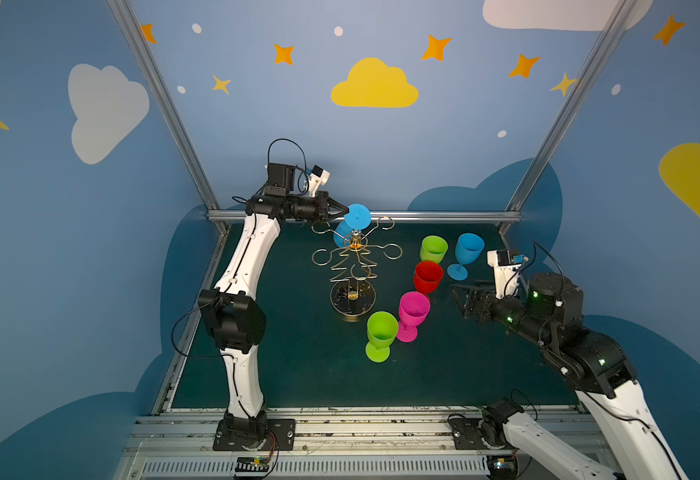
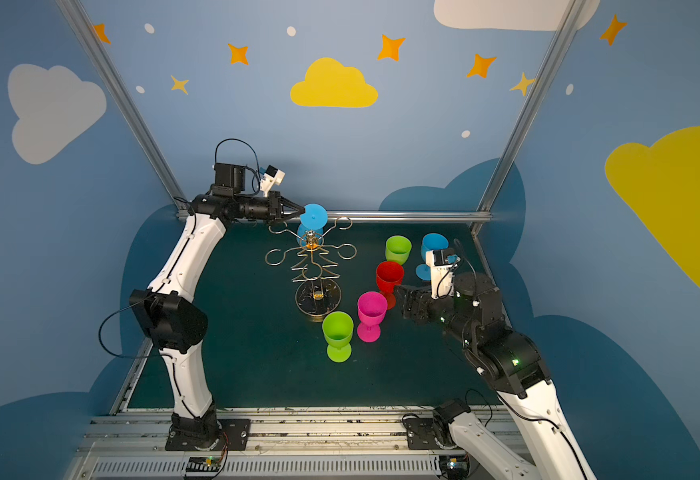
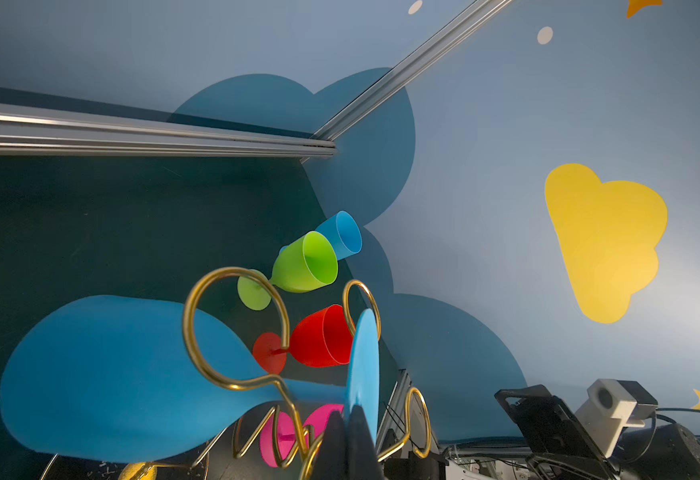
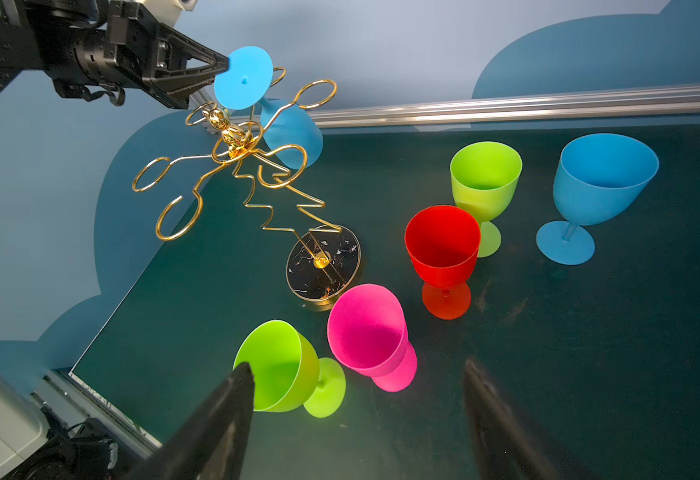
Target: Take the wine glass off the wine glass rack
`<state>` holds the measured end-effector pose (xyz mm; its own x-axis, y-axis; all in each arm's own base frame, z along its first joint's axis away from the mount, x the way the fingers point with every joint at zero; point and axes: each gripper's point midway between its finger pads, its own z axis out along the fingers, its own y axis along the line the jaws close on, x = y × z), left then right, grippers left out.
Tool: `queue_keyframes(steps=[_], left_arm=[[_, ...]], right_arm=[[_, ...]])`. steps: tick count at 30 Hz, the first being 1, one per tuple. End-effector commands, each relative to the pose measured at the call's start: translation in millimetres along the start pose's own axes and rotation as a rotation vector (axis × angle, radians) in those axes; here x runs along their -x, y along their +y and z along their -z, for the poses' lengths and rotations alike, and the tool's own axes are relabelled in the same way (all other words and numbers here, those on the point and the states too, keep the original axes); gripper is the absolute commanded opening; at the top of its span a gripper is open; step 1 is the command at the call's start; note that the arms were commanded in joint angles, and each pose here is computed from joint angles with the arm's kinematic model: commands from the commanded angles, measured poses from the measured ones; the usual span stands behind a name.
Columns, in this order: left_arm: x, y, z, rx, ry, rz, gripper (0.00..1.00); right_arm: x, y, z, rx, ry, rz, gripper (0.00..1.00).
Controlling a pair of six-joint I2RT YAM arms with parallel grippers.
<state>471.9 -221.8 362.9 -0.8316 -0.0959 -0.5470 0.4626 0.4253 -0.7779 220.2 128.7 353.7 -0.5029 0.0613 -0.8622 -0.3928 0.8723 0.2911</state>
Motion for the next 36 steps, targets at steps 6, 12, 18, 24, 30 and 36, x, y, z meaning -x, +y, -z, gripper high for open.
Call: queue_keyframes(steps=[6,12,18,24,30,36], left_arm=[[-10,-4,-12,-0.003,0.056,-0.015,0.03],[-11,-1,-19,0.0,0.078,-0.009,0.03],[-1,-8,-21,-0.028,0.05,-0.017,0.03],[20,-28,-21,-0.122,-0.003,-0.022,0.03],[39,-37,-16,-0.158,-0.053,-0.034,0.03],[57,-62,-5,-0.257,-0.091,-0.042,0.03]], right_arm=[[9,-1,6,-0.012,-0.028,0.018,0.78],[18,1,7,-0.007,-0.046,0.029,0.78],[25,4,3,0.005,-0.059,0.035,0.78],[42,10,-1,0.03,-0.102,0.051,0.78],[62,21,-12,0.074,-0.14,0.075,0.78],[92,38,-25,0.15,-0.237,0.172,0.78]])
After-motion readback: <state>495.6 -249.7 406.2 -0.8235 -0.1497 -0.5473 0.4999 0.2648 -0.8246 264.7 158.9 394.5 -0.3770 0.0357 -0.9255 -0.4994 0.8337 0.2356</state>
